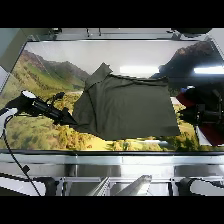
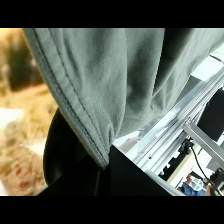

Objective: Fold the shirts.

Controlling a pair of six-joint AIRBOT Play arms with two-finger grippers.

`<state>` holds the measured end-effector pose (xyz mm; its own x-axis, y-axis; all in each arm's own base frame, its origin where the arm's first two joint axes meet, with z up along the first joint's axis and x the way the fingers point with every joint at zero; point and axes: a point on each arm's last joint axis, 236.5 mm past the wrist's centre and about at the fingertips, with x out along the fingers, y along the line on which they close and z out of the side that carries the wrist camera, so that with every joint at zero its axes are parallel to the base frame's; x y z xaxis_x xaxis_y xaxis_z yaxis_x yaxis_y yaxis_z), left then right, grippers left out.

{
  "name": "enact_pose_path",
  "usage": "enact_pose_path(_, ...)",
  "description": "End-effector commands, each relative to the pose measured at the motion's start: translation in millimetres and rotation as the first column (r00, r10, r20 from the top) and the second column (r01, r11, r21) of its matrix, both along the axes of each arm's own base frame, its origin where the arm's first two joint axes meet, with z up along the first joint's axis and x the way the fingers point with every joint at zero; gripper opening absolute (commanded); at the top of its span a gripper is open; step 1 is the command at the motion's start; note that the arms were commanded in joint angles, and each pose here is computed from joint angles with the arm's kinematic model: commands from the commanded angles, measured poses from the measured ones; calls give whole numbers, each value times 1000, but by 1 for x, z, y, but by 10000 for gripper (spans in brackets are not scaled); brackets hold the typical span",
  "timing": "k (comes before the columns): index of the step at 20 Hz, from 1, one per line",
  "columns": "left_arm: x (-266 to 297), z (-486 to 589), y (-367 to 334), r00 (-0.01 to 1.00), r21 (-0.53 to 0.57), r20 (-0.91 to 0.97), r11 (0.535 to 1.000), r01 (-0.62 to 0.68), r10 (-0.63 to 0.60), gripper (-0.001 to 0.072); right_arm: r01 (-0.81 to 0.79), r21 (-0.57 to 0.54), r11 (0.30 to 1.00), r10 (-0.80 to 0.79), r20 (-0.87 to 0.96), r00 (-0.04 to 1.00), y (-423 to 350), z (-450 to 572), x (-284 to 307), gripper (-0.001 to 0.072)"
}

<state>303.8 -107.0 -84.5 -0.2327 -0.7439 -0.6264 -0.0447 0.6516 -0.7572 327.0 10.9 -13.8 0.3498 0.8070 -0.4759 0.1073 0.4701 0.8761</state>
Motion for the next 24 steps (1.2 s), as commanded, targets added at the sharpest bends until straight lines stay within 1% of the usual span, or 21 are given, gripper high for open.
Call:
enact_pose_path(1,-1,1,1,1000,-4,-2,1000,-1,1,18,12,-116,993,-17,-47,999,-17,-25,-4,451)
enact_pose_path(2,-1,1,1,1000,-4,-2,1000,0,0,18,15,-193,981,-36,-101,994,-32,-42,-12,451)
enact_pose_path(3,-1,1,1,1000,-4,-2,1000,-1,1,18,-1,-275,962,-43,-152,987,-48,-59,-23,470)
enact_pose_path(4,-1,1,1,1000,-4,-2,1000,0,0,18,-39,-345,938,-35,-205,978,-60,-74,-36,551)
enact_pose_path(5,-1,1,1,1000,-4,-2,1000,0,0,18,-75,-379,922,-24,-250,968,-67,-83,-47,560)
enact_pose_path(6,-1,1,1,1000,-5,-2,1000,0,0,18,-91,-380,921,-19,-276,961,-68,-89,-52,559)
enact_pose_path(7,-1,1,1,1000,-5,-3,1000,0,0,18,-84,-358,930,-22,-282,959,-65,-92,-50,556)
enact_pose_path(8,-1,1,1,1000,-6,-3,1000,1,-1,18,-77,-321,944,-18,-283,959,-58,-92,-48,496)
enact_pose_path(9,-1,2,0,1000,-7,-4,1000,1,-1,18,-80,-280,957,-2,-279,960,-51,-92,-46,417)
enact_pose_path(12,-3,3,0,1000,-12,-10,1000,5,-6,18,-114,-192,975,53,-296,954,-28,-96,-46,417)
enact_pose_path(17,-5,4,-1,1000,-18,-16,1000,11,-11,18,-219,-166,961,157,-321,934,3,-104,-48,402)
enact_pose_path(21,-4,7,-3,1000,-33,-16,999,7,-8,19,-211,-61,976,187,-271,944,19,-79,-41,23)
enact_pose_path(23,3,34,-17,1000,-153,22,988,-1,4,17,-195,0,981,190,-208,959,27,-52,-28,20)
enact_pose_path(24,10,55,-22,998,-209,57,978,-5,18,16,-188,25,982,190,-144,971,30,-31,-18,20)
